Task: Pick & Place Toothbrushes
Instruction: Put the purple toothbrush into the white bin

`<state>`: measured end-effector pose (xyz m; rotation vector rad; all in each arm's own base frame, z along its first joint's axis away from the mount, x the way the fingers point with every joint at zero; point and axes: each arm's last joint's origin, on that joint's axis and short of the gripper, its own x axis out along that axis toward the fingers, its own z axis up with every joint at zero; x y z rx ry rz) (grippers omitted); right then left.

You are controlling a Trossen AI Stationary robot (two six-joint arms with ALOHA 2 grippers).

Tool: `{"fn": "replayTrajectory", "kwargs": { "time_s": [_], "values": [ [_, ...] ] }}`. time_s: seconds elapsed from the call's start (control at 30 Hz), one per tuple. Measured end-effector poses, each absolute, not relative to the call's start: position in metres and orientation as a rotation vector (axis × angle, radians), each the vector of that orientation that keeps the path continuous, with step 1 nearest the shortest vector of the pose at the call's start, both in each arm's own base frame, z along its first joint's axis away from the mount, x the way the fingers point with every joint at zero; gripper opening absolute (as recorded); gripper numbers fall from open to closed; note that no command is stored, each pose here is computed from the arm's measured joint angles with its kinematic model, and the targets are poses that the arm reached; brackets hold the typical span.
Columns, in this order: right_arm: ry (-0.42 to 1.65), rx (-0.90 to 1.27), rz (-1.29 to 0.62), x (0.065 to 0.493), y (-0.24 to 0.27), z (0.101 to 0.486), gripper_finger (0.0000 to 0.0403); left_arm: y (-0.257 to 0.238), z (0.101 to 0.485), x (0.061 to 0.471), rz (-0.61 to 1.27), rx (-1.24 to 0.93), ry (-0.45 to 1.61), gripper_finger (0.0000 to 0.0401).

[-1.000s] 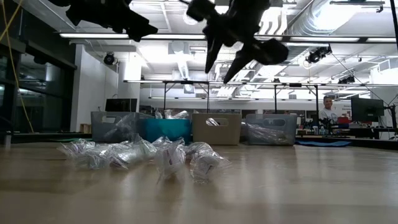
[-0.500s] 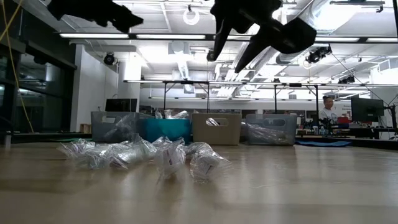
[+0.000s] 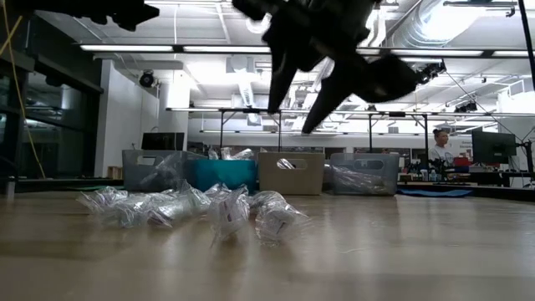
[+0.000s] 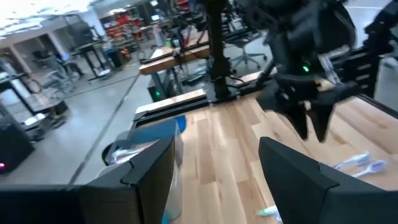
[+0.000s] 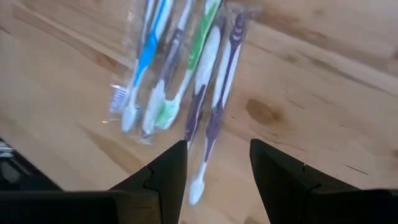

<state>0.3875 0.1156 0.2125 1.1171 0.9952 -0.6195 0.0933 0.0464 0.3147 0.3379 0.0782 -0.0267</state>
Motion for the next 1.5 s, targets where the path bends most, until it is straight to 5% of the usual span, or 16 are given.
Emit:
{"fn": "replayTrajectory", "kwargs": {
  "time_s": [0.73, 1.23, 1.5],
  "values": [
    [1.019, 1.055, -0.561, 0.412, 0.135, 0.151, 0.016, 0.042, 0.31, 0.087, -0.001, 0.278, 0.069, 0.0228],
    [1.008, 1.116, -0.604, 0.414, 0.136, 0.141, 0.0014, 0.043, 0.31, 0.087, 0.0, 0.267, 0.07, 0.0228],
    [1.042, 1.131, -0.596, 0.409, 0.135, 0.155, 0.0007, 0.042, 0.31, 0.087, 0.0, 0.26, 0.069, 0.0228]
  ]
}}
